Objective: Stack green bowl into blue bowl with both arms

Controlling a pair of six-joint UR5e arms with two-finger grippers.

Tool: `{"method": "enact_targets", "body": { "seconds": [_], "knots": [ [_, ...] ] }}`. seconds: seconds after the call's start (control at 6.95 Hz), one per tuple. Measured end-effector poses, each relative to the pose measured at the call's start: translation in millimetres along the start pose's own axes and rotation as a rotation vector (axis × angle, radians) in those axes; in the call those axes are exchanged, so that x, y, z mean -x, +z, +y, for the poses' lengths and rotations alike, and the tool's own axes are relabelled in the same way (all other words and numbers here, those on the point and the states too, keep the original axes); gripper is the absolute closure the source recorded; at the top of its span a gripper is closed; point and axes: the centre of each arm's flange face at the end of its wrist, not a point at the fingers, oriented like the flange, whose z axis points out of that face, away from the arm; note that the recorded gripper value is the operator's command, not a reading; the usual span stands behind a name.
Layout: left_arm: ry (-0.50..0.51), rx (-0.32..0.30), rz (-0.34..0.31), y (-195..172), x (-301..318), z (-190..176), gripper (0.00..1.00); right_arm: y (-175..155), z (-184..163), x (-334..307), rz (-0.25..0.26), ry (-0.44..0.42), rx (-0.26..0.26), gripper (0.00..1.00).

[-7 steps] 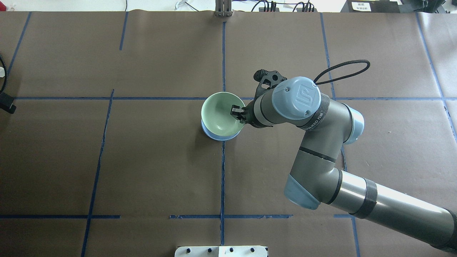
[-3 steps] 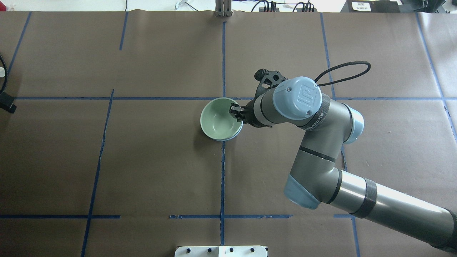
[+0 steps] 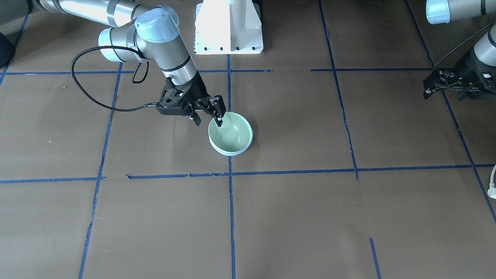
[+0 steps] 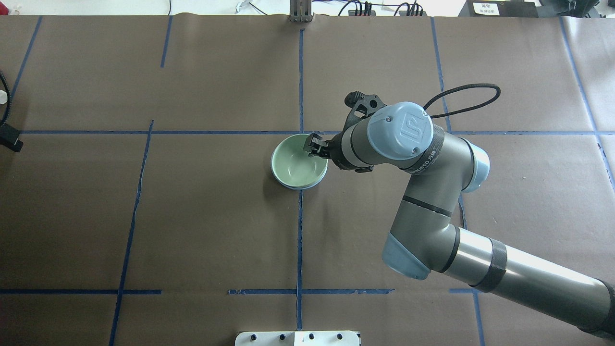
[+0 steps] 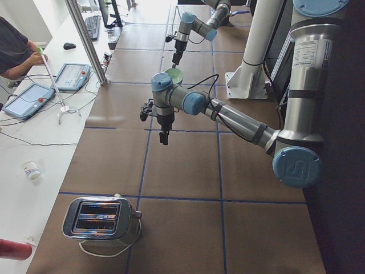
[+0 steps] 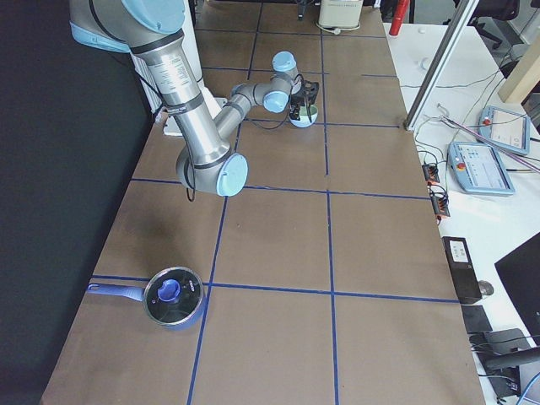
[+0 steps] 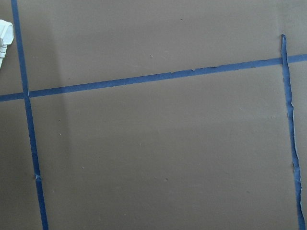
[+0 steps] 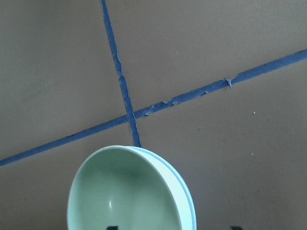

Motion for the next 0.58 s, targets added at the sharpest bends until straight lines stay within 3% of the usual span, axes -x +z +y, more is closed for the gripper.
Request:
{"method": "enact_targets", "body": {
  "seconds": [0.29,0.43,0.58],
  "knots": [
    [-0.009,-0.003,-0.001,-1,4,0,0.00,-22,-33,-7,0.022,0.017,0.000,0.00],
    [-0.030,-0.013,-0.006,-6,16,-2,0.00,-50,-63,-22,0.058,-0.008,0.014,0.00],
    [-0.061,-0.021,-0.012,-10,32,-5,0.00,-85,-92,-51,0.104,-0.093,0.030,0.00]
  ]
}}
